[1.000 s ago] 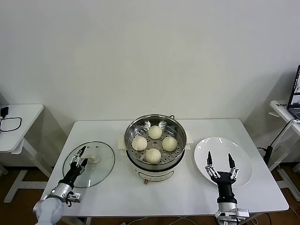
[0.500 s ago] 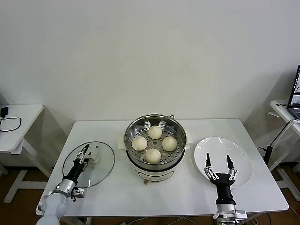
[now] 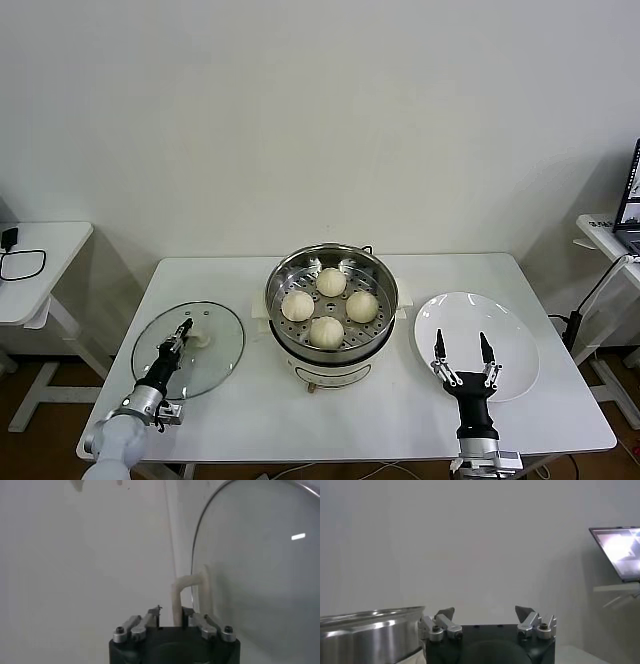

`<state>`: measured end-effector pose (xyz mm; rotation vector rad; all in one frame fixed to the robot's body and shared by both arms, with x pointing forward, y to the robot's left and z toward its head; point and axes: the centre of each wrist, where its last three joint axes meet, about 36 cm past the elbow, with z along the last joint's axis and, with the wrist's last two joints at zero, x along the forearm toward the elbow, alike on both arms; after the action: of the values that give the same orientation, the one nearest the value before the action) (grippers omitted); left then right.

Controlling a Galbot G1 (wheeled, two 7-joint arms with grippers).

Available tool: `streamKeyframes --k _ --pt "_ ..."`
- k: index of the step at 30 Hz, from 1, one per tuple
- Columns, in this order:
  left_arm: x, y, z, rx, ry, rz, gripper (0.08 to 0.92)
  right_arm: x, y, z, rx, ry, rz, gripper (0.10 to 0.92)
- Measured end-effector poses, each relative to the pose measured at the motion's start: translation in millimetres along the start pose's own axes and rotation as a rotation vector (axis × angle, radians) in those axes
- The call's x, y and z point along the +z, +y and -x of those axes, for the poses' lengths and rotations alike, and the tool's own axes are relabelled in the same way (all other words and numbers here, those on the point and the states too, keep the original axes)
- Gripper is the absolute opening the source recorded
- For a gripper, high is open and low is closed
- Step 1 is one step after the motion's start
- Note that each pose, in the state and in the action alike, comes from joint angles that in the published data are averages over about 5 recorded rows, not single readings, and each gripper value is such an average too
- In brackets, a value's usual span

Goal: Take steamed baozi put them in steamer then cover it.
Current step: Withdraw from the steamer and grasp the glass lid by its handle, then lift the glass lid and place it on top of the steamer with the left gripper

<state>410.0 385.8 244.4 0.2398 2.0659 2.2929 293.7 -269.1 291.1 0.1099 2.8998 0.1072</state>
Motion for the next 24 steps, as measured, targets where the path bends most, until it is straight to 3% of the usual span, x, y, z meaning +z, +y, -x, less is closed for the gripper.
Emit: streamKeyframes --k 11,18,24 --pt "1.6 34.1 -12.8 -0.102 0.054 0.006 0.190 -0.7 2.9 0.4 -0.008 -0.006 0.001 0.823" --pt "9.9 84.1 -29.0 -0.190 0.116 0.012 0.190 -4.8 2.7 2.7 -0.013 -0.013 -0.001 0.823" --pt "3.3 138.0 -41.7 -0.230 0.155 -0.006 0.190 -5.7 2.0 2.8 -0.013 -0.014 -0.003 0.823"
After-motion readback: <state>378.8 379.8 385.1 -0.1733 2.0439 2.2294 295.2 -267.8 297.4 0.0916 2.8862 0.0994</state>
